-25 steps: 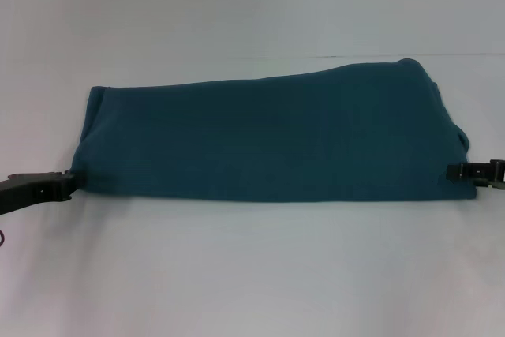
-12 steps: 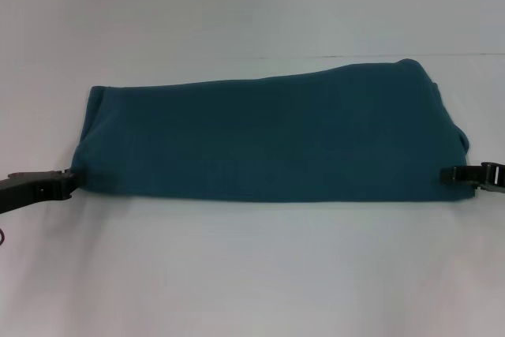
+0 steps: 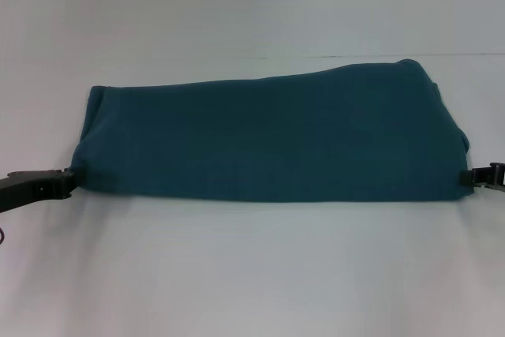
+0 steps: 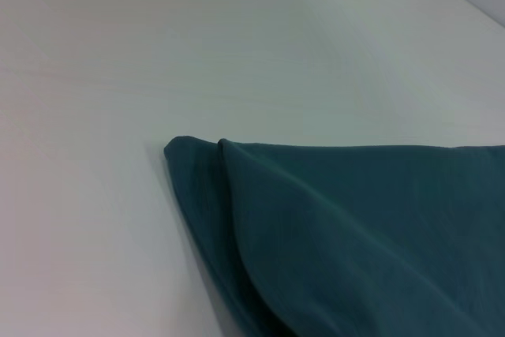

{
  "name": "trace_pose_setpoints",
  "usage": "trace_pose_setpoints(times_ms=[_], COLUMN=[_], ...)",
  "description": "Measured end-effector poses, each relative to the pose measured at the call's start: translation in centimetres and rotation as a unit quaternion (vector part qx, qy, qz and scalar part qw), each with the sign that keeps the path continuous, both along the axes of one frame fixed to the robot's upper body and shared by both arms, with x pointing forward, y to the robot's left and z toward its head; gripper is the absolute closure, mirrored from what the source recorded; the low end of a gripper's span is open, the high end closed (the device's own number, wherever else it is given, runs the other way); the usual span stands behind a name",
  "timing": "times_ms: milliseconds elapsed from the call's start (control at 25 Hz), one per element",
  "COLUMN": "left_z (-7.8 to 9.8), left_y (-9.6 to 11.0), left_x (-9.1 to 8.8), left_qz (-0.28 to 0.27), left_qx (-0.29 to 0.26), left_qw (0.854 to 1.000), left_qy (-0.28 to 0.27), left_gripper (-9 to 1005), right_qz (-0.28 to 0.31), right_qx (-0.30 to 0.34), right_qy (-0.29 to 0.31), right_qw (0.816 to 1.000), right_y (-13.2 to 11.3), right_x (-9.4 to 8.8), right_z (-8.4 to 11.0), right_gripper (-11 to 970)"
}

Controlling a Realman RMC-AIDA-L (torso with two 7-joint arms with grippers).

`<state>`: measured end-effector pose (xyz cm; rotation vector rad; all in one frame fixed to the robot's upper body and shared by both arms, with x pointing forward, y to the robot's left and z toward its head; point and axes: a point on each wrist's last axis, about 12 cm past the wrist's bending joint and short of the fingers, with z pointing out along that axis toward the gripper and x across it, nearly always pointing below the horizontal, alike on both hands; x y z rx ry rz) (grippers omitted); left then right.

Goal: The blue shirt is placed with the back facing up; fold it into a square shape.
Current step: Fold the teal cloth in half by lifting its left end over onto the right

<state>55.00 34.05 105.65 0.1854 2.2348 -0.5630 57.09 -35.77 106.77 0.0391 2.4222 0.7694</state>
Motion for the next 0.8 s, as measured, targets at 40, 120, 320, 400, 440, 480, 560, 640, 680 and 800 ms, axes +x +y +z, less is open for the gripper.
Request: trace_pose_setpoints(times_ms=[40, 120, 320, 400, 440, 480, 560, 640, 680, 800], left_z=[0.00, 0.00, 0.01, 0.03, 0.05, 0.06, 0.07, 0.11, 0.13, 0.24], left_y=[0.00, 0.00, 0.00, 0.03, 0.05, 0.06, 0.12, 0.34, 0.46, 0.95], left_x=[0.00, 0.00, 0.01, 0.02, 0.02, 0.02, 0.01, 0.00, -0.01, -0.07], left_qz=[0.000, 0.000, 0.000, 0.000, 0.000, 0.001, 0.002, 0.007, 0.010, 0.019], left_qx=[0.000, 0.000, 0.000, 0.000, 0.000, 0.001, 0.000, 0.001, 0.002, 0.005], left_qw=[1.000, 1.000, 1.000, 1.000, 1.000, 1.000, 1.000, 1.000, 1.000, 1.000], left_qy=[0.000, 0.000, 0.000, -0.001, -0.001, -0.001, -0.001, -0.003, -0.004, -0.007], left_gripper=[953, 952, 951, 951, 951, 950, 950, 950, 949, 949], right_qz=[0.000, 0.001, 0.001, -0.001, -0.002, -0.002, -0.003, -0.004, -0.006, -0.011], right_qx=[0.000, 0.000, 0.001, 0.000, 0.000, 0.000, -0.001, 0.000, 0.001, 0.002], right_qy=[0.000, 0.000, 0.000, 0.001, 0.001, 0.000, 0.000, 0.000, 0.000, 0.000], right_qw=[1.000, 1.000, 1.000, 1.000, 1.000, 1.000, 1.000, 1.000, 1.000, 1.000], right_y=[0.00, 0.01, 0.00, -0.04, -0.07, -0.07, -0.11, -0.19, -0.26, -0.46], right_x=[-0.01, -0.02, -0.03, -0.03, -0.03, -0.02, -0.04, -0.12, -0.19, -0.36], right_z=[0.00, 0.00, -0.01, -0.06, -0.06, -0.07, -0.06, -0.10, -0.14, -0.21], right_gripper=[703, 754, 875, 916, 936, 956, 956, 955, 955, 954])
